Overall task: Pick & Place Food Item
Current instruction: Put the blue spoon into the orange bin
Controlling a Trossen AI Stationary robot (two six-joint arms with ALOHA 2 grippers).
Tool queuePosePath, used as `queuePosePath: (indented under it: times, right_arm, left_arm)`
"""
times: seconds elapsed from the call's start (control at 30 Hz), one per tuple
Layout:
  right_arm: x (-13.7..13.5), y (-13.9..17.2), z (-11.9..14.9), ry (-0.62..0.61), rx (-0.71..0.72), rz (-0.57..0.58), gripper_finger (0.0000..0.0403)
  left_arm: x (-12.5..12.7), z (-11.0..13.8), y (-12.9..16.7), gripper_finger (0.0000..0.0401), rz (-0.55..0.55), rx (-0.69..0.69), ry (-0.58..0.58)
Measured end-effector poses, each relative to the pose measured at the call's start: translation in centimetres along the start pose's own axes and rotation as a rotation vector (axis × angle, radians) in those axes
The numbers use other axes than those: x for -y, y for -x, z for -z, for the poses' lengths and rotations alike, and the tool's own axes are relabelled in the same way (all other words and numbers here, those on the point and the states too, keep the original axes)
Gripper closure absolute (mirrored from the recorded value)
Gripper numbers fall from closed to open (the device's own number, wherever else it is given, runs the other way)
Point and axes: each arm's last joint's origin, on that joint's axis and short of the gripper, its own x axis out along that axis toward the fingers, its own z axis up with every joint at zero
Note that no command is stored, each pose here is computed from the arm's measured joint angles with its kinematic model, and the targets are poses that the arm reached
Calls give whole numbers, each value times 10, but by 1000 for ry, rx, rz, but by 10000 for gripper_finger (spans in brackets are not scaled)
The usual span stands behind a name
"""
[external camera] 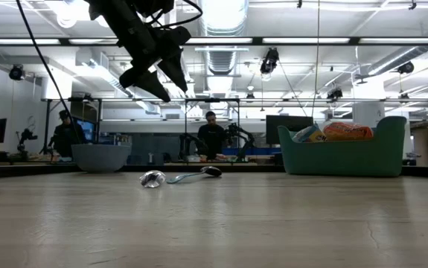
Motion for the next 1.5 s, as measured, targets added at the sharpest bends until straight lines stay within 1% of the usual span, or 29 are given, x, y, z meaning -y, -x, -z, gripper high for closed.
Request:
queuePosePath:
  times: [0.13, 0.23, 0.43, 0.53, 0.67, 0.83, 0.93, 1.03, 1.1, 1.27, 1.37, 1.43, 1.5]
  right_arm:
    - [8, 9, -19, 52, 161, -86, 260]
    - [16, 11, -34, 94, 250, -122, 260]
    - [26, 2, -61, 183, 452, -210, 260]
    - [25, -9, -73, 242, 471, -249, 260]
    - [26, -30, -90, 326, 482, -272, 260]
    - [32, -50, -112, 382, 530, -319, 260]
    - [41, -59, -124, 429, 568, -322, 260]
    - [49, -68, -133, 476, 619, -337, 260]
    - [53, -74, -139, 491, 668, -369, 260]
    - [67, -87, -153, 540, 760, -501, 260]
    - [75, -96, -163, 547, 826, -581, 260]
    - [81, -104, -168, 569, 874, -597, 260]
    - [86, -112, -172, 607, 929, -587, 260]
  left_arm:
    - [0, 0, 0, 122, 0, 0, 0]
    - [0, 0, 0, 122, 0, 0, 0]
    - [0, 0, 0, 122, 0, 0, 0]
    - [0, 0, 0, 122, 0, 0, 0]
    - [0, 0, 0, 122, 0, 0, 0]
    - [0, 0, 0, 122, 0, 0, 0]
    - [0, 0, 0, 122, 0, 0, 0]
    - [0, 0, 0, 122, 0, 0, 0]
    - [0, 0, 0, 122, 0, 0, 0]
    - [0, 0, 0, 122, 0, 0, 0]
    - [0, 0, 0, 122, 0, 0, 0]
    - [0, 0, 0, 122, 0, 0, 0]
    - [0, 0, 0, 122, 0, 0, 0]
